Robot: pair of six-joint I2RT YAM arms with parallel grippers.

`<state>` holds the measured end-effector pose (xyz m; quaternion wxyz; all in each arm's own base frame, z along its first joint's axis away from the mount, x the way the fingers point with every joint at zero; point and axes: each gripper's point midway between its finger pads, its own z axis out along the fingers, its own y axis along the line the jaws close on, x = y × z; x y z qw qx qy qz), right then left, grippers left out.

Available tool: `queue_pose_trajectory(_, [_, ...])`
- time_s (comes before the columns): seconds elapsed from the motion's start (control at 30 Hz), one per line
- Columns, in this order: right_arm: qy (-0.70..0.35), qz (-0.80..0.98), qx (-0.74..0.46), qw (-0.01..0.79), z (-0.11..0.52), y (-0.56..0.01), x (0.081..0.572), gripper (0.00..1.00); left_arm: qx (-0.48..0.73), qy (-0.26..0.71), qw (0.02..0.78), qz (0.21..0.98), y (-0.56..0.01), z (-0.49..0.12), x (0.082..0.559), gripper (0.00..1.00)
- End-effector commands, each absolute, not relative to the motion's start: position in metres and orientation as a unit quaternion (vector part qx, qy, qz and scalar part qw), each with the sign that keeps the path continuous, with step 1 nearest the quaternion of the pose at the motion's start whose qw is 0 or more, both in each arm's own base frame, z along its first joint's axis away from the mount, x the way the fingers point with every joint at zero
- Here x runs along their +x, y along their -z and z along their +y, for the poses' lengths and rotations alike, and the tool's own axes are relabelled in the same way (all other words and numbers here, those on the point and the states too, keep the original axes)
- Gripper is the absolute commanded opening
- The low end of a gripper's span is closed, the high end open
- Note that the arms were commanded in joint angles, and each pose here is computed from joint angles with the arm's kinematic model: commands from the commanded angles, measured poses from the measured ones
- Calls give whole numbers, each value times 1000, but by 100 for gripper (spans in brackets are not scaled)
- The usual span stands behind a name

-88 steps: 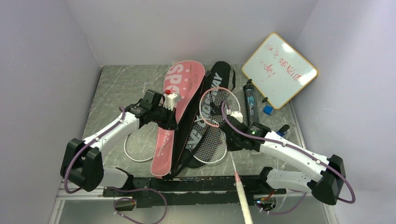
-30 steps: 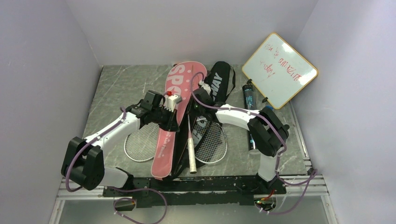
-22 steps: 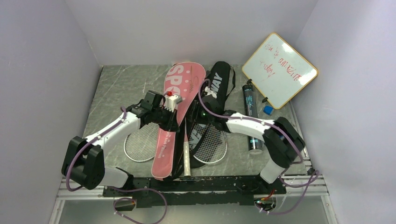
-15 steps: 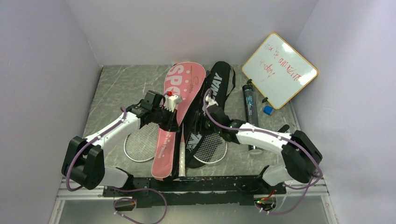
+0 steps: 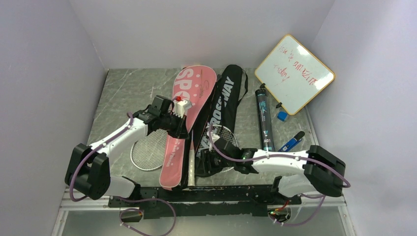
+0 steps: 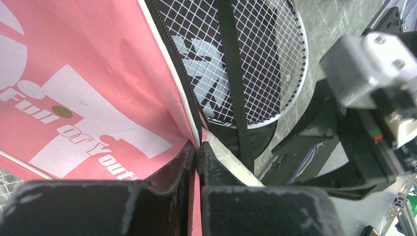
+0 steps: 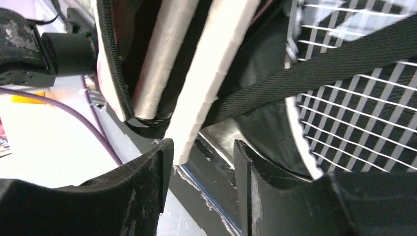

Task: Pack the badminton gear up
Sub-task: Place the racket in the racket bag.

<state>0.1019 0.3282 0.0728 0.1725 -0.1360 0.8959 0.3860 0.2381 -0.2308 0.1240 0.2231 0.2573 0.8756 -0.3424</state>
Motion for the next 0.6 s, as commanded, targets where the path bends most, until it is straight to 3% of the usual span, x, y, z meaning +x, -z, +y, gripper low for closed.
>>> queue_pose_trajectory(0.0, [-447,871,-126,160,359,-84,89,52,276,363,229,860,-130,-237,236,8])
queue_pose_trajectory(0.33, [-472,863,-103,149,388,-77,92,43,275,364,225,861,-128,-238,236,9])
queue_pose_trajectory(0.57, [-498,847,-84,162,399,-98,99,20,275,366,219,862,-125,-238,235,8])
